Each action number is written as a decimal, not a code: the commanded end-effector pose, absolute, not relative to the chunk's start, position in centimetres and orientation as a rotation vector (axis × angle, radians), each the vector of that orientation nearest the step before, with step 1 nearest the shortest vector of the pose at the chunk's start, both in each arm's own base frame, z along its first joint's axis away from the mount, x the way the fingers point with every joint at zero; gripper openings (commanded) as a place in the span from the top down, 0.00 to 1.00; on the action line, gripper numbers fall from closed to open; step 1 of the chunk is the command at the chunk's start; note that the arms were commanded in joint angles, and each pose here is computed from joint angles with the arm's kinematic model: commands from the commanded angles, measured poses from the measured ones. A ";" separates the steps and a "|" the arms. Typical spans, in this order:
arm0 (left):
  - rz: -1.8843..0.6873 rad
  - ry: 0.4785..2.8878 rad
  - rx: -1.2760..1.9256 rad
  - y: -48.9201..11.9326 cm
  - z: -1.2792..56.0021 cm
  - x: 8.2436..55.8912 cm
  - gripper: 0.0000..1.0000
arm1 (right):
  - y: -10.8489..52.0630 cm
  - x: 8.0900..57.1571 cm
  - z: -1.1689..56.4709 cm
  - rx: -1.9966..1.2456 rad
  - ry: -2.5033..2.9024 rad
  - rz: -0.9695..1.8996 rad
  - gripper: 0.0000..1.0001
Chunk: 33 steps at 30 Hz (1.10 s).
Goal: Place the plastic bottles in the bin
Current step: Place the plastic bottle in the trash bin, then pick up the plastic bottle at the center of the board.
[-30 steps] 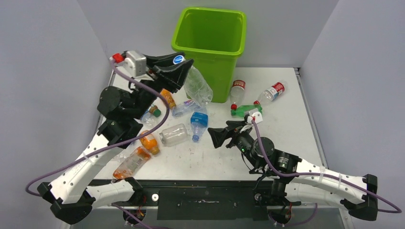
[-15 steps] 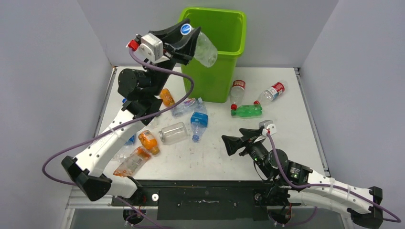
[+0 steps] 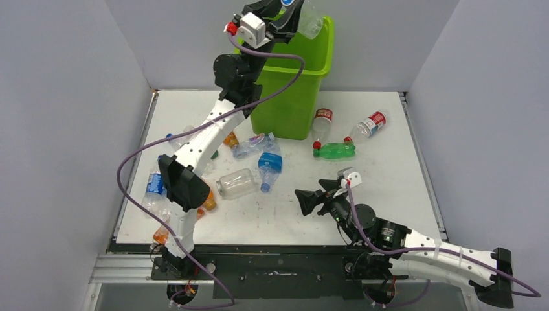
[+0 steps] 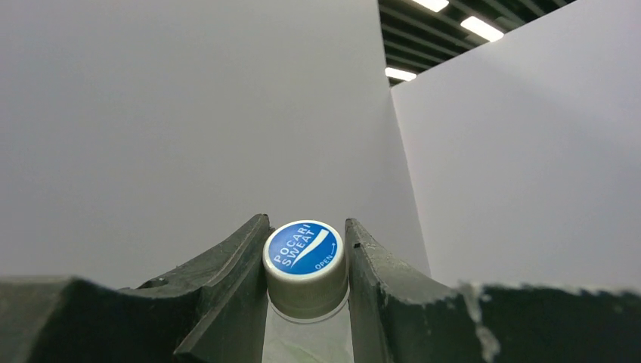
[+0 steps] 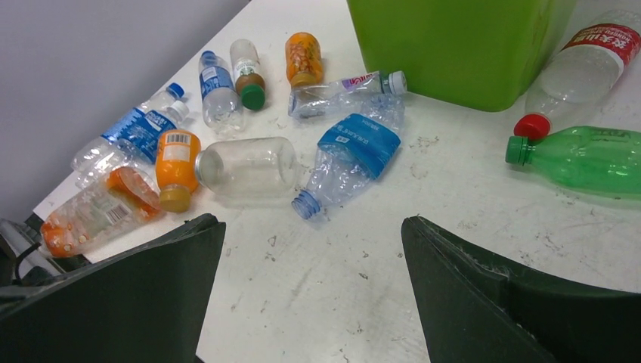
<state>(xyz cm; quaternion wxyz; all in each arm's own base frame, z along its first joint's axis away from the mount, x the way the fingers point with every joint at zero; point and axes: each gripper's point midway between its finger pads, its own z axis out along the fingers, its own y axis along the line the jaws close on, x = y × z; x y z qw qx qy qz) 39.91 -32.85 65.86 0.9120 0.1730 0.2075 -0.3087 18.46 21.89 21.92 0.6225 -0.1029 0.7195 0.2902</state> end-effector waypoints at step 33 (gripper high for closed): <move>-0.393 1.414 0.136 -21.2 47.2 31.3 0.04 | 22.9 20.5 23.7 -0.144 1.671 0.599 0.10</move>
